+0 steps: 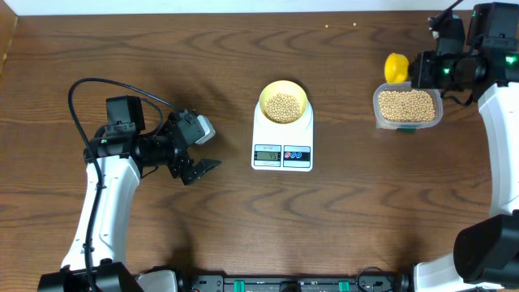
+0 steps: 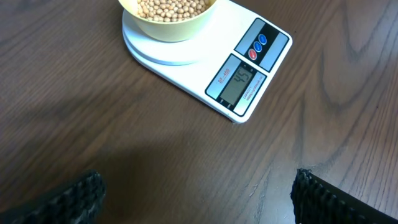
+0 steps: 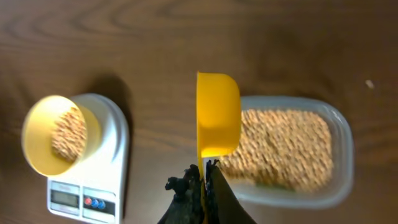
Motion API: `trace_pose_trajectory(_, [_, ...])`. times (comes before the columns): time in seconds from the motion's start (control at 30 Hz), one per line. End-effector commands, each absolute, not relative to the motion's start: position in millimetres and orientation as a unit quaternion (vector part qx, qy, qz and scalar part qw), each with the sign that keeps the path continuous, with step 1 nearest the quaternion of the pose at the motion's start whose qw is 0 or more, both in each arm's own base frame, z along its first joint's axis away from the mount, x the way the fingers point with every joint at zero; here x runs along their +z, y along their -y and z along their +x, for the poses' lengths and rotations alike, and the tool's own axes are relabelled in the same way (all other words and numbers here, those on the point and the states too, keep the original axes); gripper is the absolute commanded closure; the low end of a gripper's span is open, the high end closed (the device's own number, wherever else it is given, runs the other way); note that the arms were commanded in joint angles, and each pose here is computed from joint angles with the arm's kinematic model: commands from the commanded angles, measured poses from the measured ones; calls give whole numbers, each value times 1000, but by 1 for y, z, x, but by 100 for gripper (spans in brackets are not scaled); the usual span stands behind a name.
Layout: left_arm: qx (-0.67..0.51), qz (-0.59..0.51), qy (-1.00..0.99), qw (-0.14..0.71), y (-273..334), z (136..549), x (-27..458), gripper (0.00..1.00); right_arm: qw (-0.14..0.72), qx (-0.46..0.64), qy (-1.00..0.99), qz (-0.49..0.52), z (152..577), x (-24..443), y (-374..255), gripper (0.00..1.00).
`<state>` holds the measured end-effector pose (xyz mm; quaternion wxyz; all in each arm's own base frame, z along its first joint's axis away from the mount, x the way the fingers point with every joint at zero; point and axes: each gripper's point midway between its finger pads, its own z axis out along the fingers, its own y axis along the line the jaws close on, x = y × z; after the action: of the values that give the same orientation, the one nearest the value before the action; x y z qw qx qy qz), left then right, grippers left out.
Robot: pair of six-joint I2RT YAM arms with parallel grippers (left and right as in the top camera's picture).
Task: Scoop item into bowl and weigh 50g on scale
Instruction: 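Dip scoop into the soybeans with right gripper and scoop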
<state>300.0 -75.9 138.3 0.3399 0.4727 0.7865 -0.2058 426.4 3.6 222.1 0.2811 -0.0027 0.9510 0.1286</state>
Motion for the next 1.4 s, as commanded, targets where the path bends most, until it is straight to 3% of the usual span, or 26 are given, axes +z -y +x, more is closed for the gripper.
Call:
trace_pose_trajectory(0.0, [-213,468,-790,335,76,297,134,2,264,78,-961,24,420,219,16,99])
trace_pose_trajectory(0.63, [-213,468,-790,335,76,297,134,2,148,72,-986,32,417,137,19,99])
trace_pose_trajectory(1.37, [-213,468,-790,335,76,297,134,2,122,136,-983,27,419,117,-2,99])
